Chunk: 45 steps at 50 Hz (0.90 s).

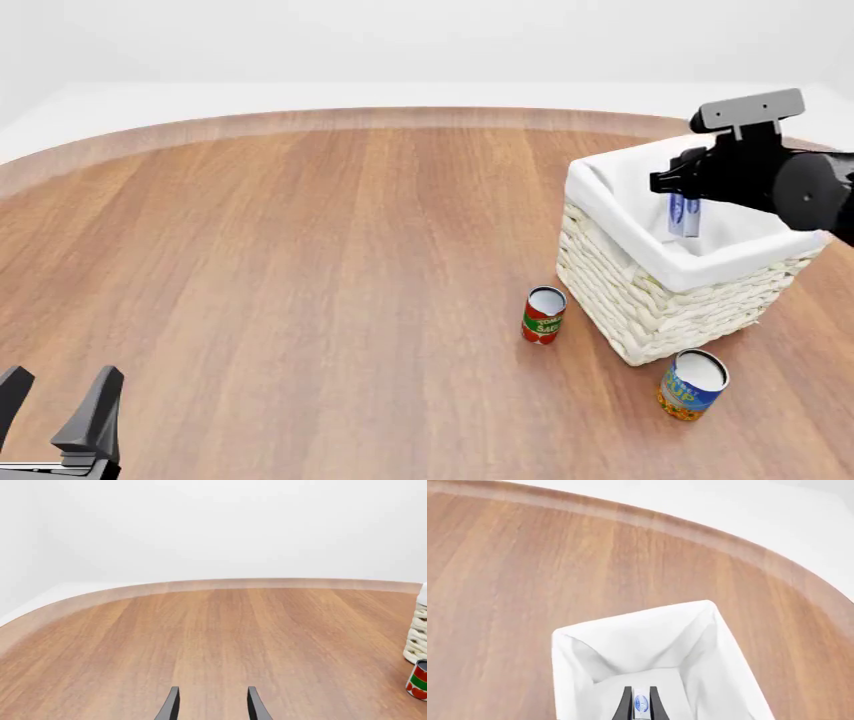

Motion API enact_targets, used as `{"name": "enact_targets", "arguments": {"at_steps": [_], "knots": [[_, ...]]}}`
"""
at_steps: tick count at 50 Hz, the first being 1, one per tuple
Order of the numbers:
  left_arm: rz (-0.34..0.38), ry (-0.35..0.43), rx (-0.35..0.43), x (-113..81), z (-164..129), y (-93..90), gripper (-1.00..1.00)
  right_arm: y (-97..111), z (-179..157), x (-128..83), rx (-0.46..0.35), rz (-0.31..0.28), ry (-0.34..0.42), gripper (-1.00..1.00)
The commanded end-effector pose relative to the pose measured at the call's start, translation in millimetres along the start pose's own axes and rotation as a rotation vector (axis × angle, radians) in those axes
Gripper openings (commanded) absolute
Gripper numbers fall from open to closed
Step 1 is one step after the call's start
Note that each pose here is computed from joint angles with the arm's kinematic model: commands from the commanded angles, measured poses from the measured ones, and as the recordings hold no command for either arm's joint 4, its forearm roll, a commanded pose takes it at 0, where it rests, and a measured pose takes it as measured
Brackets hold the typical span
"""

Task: Pick up the alphabet soup and the cream cheese box, and put them in the basket.

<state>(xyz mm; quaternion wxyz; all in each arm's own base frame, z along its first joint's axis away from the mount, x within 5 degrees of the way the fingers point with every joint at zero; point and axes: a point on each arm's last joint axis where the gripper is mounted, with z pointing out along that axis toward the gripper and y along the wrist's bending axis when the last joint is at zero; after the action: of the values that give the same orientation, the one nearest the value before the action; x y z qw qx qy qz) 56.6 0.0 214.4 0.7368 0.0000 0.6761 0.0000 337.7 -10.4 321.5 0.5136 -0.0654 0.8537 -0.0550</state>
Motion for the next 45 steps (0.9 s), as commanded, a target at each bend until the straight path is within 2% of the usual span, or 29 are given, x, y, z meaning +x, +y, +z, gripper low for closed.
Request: {"name": "enact_targets", "arguments": {"at_steps": [1, 12, 45], "knots": [[0.0, 0.0, 0.0, 0.0, 0.0, 0.0, 1.0, -7.9, 18.0, 2.2, 0.019, 0.001, 0.013, -1.0], [0.0, 0.0, 0.0, 0.0, 0.0, 0.0, 1.0, -12.9, 30.1, 6.5, 0.029, 0.007, 0.029, -1.0], [0.0, 0.0, 0.0, 0.0, 0.0, 0.0, 1.0, -8.3, 41.8, 20.1, 0.018, 0.022, 0.062, -1.0]]}}
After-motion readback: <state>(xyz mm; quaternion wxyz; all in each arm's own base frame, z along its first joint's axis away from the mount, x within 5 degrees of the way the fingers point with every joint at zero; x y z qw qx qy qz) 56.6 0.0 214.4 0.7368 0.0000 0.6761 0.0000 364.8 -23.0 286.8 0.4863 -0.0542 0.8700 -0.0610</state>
